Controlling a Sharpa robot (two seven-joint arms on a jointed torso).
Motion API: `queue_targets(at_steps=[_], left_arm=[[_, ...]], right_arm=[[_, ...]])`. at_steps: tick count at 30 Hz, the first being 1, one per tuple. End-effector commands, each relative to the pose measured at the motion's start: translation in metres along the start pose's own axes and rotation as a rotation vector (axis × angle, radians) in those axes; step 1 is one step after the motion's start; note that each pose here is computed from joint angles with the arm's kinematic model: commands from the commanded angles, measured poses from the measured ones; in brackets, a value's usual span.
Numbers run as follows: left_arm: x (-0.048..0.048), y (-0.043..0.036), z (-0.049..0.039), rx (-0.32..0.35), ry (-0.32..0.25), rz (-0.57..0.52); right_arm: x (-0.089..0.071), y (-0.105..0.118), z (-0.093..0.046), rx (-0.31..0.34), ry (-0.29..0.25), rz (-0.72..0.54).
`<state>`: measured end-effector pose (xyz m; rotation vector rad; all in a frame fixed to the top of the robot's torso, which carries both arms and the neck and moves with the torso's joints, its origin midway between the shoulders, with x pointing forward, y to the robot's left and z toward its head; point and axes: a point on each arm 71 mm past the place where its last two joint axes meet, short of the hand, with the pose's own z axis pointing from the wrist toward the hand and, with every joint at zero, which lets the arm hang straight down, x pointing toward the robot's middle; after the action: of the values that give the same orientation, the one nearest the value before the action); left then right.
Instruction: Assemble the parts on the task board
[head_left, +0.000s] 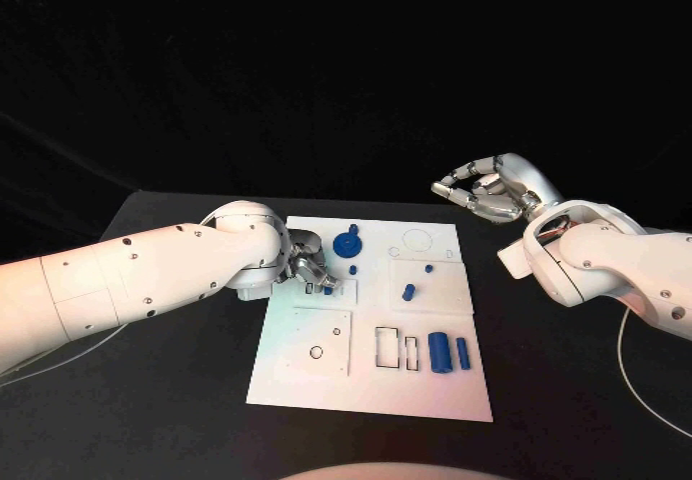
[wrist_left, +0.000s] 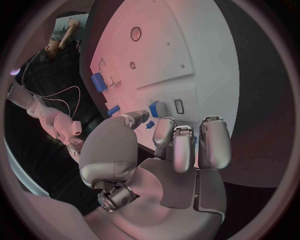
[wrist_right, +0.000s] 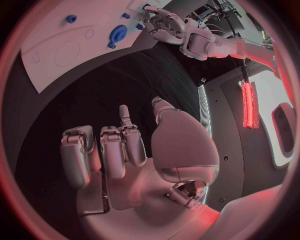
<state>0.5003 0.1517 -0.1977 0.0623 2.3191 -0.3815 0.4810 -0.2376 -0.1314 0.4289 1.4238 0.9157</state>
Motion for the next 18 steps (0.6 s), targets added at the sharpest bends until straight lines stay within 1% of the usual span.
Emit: queue_targets(at_steps=[1,7,13,16,18], left_arm=[[-0.0026,-0.0017,-0.0022,0.008,-0.015,-0.012],[-0.0101,-0.0013,-0.0077,0.017,-0.036,-0.022],[-0.0208,-0.0014,-0.0162,0.028,-0.063,-0.033],[-0.0281,-0.0001,-0.0196,0.031,-0.082,-0.054],[-0.0370,0.0034,-0.0211,0.028,-0.103,-0.082]], right_arm=[[0.001,0.000,0.000,-0.009,0.006,-0.003],[0.000,-0.001,0.000,-0.007,0.005,-0.003],[0.000,-0.002,0.000,-0.004,0.003,-0.004],[0.000,-0.003,0.000,-0.004,0.002,-0.005],[-0.001,-0.003,0.000,-0.002,0.002,-0.005]])
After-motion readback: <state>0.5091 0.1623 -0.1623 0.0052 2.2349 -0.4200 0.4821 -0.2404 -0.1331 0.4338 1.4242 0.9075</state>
